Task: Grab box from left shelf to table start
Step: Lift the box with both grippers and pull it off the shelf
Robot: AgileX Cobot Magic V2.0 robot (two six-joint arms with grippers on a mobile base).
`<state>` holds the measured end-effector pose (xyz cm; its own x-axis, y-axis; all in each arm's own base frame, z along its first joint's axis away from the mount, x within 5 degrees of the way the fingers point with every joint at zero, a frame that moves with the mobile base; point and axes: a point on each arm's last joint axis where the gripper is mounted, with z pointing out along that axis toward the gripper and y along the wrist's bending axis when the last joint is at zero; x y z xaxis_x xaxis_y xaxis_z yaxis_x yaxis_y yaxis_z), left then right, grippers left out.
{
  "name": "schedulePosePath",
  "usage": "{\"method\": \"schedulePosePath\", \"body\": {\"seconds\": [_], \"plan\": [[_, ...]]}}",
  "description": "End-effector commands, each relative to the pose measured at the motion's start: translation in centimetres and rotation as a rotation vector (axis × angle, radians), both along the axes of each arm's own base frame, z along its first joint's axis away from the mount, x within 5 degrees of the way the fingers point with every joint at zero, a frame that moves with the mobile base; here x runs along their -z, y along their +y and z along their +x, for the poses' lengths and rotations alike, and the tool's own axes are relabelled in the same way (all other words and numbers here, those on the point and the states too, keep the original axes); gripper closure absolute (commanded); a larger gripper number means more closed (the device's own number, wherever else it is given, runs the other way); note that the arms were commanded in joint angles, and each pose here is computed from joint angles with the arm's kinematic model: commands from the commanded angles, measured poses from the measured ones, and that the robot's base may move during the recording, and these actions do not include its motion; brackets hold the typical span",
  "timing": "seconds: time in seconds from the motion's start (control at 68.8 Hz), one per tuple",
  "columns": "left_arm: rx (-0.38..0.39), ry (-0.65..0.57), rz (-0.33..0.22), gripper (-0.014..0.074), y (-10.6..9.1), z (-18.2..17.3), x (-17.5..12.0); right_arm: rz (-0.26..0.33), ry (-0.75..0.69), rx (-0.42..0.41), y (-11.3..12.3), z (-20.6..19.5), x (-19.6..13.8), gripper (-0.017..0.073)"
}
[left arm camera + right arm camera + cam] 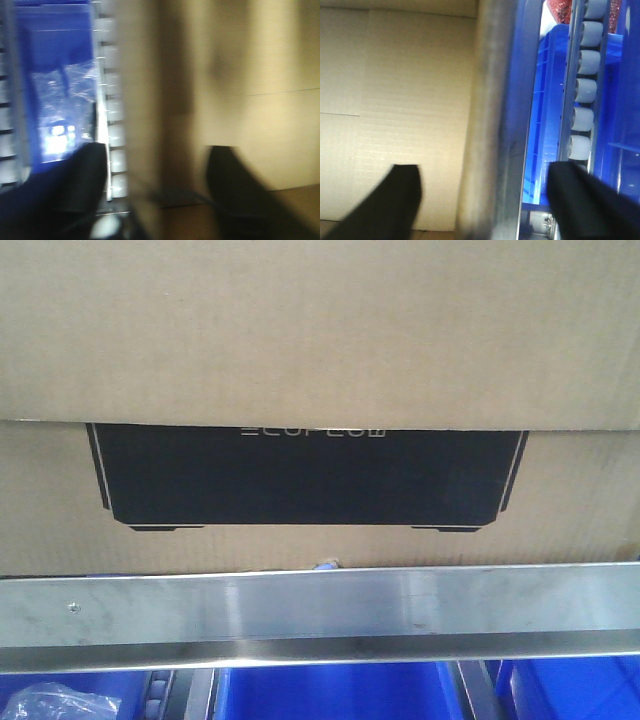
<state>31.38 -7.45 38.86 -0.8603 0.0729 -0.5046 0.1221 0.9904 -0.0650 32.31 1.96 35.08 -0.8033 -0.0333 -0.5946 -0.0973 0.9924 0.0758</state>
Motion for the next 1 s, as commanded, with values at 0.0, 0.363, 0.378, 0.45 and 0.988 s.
{"method": "schedulePosePath", "body": {"seconds": [0.0, 0.363, 0.378, 0.45, 0.988], "plan": [[0.003, -0.061, 0.006, 0.0544, 0.2, -0.3, -1.3, -0.011, -0.101, 0.003, -0.2, -0.1, -2.0, 0.0285], [0.005, -0.067, 0.004, 0.0685, 0.1, -0.3, -1.4, -0.011, -0.095, 0.002, -0.2, -0.2, -2.0, 0.0502], [0.007, -0.069, 0.004, 0.0685, 0.1, -0.4, -1.4, -0.011, -0.093, 0.001, -0.2, -0.3, -2.1, 0.0502], [-0.009, -0.087, -0.016, 0.0685, 0.0, -0.9, -2.1, -0.011, -0.092, 0.000, -0.2, -0.7, -2.4, 0.0502], [-0.007, -0.356, -0.015, 0.0685, -1.4, -11.1, -9.4, -0.004, -0.312, -0.016, -0.2, -9.2, -9.5, 0.0502]]}}
